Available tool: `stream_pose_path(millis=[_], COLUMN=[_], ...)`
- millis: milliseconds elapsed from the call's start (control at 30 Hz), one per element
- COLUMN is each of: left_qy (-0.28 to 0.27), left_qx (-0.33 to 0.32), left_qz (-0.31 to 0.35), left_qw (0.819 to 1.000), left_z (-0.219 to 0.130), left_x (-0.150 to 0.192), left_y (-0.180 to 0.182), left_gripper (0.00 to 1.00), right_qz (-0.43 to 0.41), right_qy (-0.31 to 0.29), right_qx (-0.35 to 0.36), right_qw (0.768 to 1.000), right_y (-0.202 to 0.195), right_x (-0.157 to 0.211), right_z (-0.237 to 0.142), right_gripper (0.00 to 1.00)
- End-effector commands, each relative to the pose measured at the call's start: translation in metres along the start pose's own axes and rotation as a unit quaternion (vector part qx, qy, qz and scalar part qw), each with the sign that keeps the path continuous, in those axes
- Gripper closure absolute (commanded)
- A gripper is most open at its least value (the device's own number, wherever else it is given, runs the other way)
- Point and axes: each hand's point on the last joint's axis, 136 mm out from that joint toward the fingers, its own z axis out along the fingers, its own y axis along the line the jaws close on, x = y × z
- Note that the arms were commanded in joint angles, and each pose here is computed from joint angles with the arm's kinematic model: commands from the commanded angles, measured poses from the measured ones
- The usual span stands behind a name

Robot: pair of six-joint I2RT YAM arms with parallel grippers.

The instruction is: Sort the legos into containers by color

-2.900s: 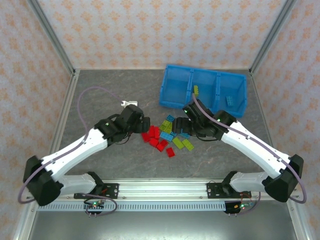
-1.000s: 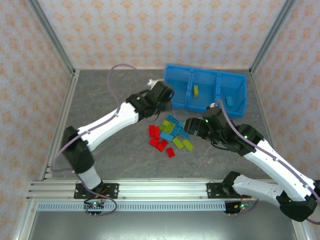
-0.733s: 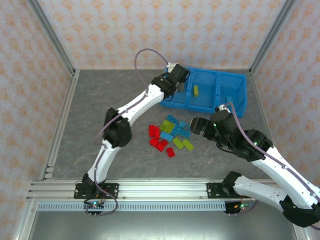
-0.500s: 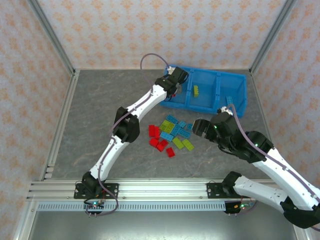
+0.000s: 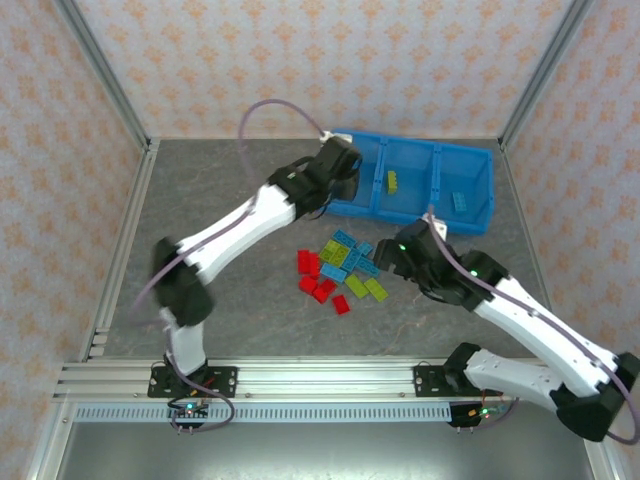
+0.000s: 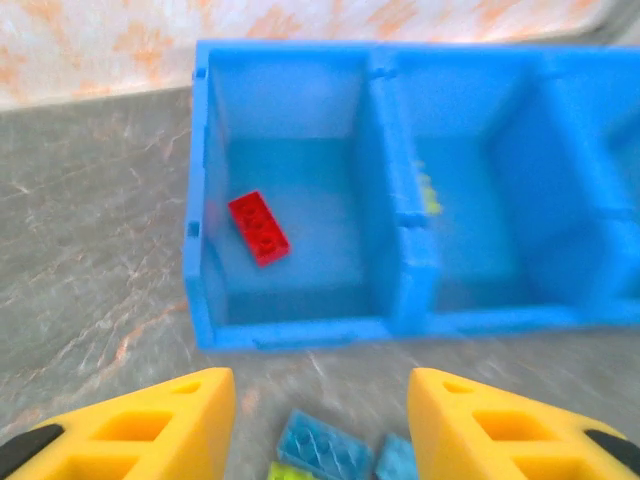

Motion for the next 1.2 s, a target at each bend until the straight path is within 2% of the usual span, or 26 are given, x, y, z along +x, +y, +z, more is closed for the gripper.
stream_pose_path(millis=[0, 167, 300, 367, 467, 567, 667, 833, 1033, 1167], left_qy=[-0.07, -0.047, -0.048, -0.055, -0.054, -0.055, -0.061, -0.068, -0.067, -0.062], left_qx=[0.036, 0.095, 0.088, 0.076, 0.062, 0.053, 0.072, 0.08, 0.075, 0.081], left_qz=[0.032, 0.136, 0.209, 0.241, 0.291, 0.305, 0.318, 0.322, 0.325, 0.328], left_qw=[0.996, 0.985, 0.973, 0.966, 0.953, 0.949, 0.943, 0.941, 0.94, 0.939], left_z=[-0.069, -0.13, -0.154, -0.158, -0.158, -0.16, -0.162, -0.164, -0.162, -0.161], left_x=[-0.003, 0.067, 0.108, 0.125, 0.142, 0.144, 0.148, 0.15, 0.153, 0.156], left_y=[-0.002, 0.022, 0.059, 0.074, 0.089, 0.094, 0.089, 0.089, 0.091, 0.089], left_gripper=[0.51, 0.5, 0.45, 0.38, 0.16, 0.09, 0.04, 0.02, 0.02, 0.02], right_qz=[-0.014, 0.0, -0.019, -0.025, -0.022, -0.012, -0.013, -0.008, -0.008, -0.014], right_qy=[0.005, 0.064, 0.083, 0.093, 0.102, 0.109, 0.137, 0.149, 0.156, 0.153], right_qx=[0.032, 0.037, 0.052, 0.072, 0.081, 0.08, 0.063, 0.068, 0.105, 0.126], right_qw=[0.999, 0.997, 0.995, 0.993, 0.991, 0.991, 0.989, 0.986, 0.982, 0.98], right_y=[-0.003, -0.004, -0.007, -0.015, -0.023, -0.029, -0.024, -0.028, -0.042, -0.051], right_x=[-0.008, -0.007, -0.009, -0.009, -0.008, -0.005, 0.005, 0.014, 0.018, 0.019], right_z=[0.032, 0.094, 0.132, 0.15, 0.169, 0.179, 0.188, 0.195, 0.197, 0.192], right_gripper=[0.01, 0.01, 0.01, 0.01, 0.01, 0.0, 0.05, 0.08, 0.23, 0.29])
